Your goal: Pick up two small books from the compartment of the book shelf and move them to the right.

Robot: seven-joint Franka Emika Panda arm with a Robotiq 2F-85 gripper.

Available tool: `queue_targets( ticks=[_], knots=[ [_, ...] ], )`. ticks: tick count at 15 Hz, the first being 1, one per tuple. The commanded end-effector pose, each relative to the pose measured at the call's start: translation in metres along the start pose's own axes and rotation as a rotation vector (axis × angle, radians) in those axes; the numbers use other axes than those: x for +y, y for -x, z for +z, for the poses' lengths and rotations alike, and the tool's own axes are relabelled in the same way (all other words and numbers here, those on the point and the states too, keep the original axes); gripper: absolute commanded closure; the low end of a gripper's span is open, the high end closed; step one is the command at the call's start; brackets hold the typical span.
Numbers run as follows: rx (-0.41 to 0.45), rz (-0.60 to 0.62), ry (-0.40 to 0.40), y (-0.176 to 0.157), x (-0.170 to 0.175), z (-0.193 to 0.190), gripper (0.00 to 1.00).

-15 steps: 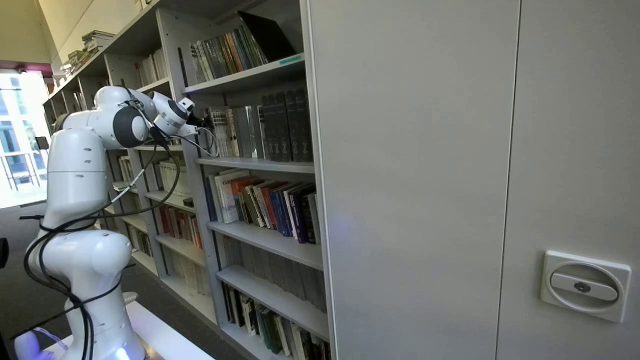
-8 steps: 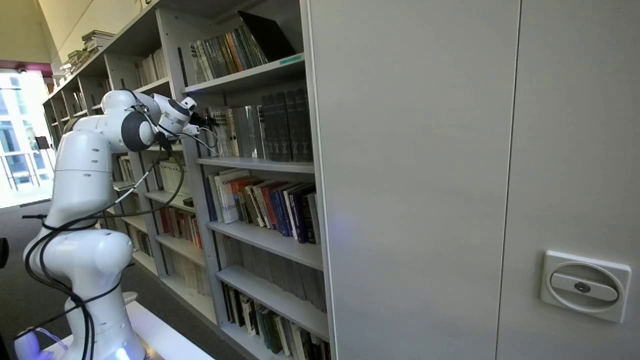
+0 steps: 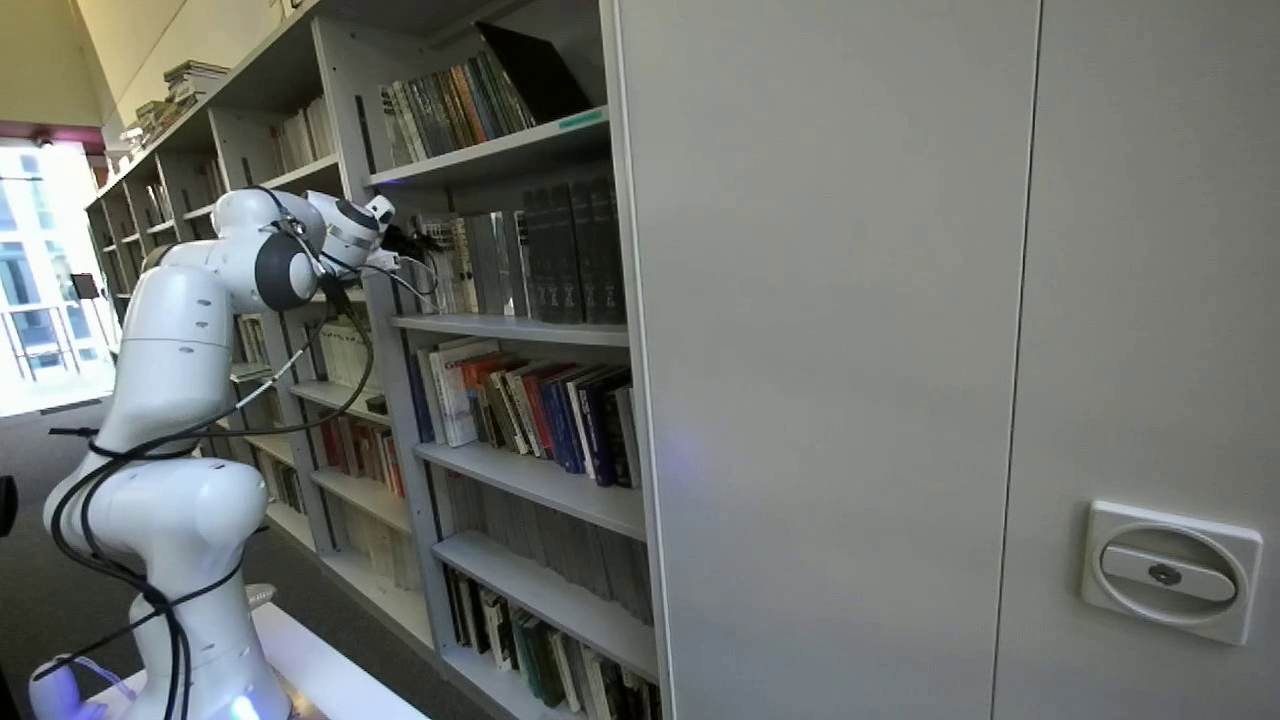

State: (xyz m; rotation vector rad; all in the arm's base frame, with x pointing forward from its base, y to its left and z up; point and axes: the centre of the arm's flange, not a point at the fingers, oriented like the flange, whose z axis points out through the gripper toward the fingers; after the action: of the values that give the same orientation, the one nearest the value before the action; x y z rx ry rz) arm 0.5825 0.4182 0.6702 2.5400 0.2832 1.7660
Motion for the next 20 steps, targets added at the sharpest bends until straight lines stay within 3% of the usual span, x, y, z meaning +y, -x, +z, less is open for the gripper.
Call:
queue_targets(
  ticks=[1,11,12,13,20],
  knots=[
    [0.025,0.018,0.061,-0.0122,-0.0032,0.0063,0.00],
    [0.019,0.026,0.094,-0.0113,-0.0006,0.0111,0.00],
    [0.019,0.025,0.095,-0.0114,-0.0003,0.0112,0.25],
    [0.018,0.025,0.096,-0.0115,-0.0001,0.0113,0.26],
    [0.020,0.023,0.091,-0.0120,-0.0033,0.0080,0.80]
  ],
)
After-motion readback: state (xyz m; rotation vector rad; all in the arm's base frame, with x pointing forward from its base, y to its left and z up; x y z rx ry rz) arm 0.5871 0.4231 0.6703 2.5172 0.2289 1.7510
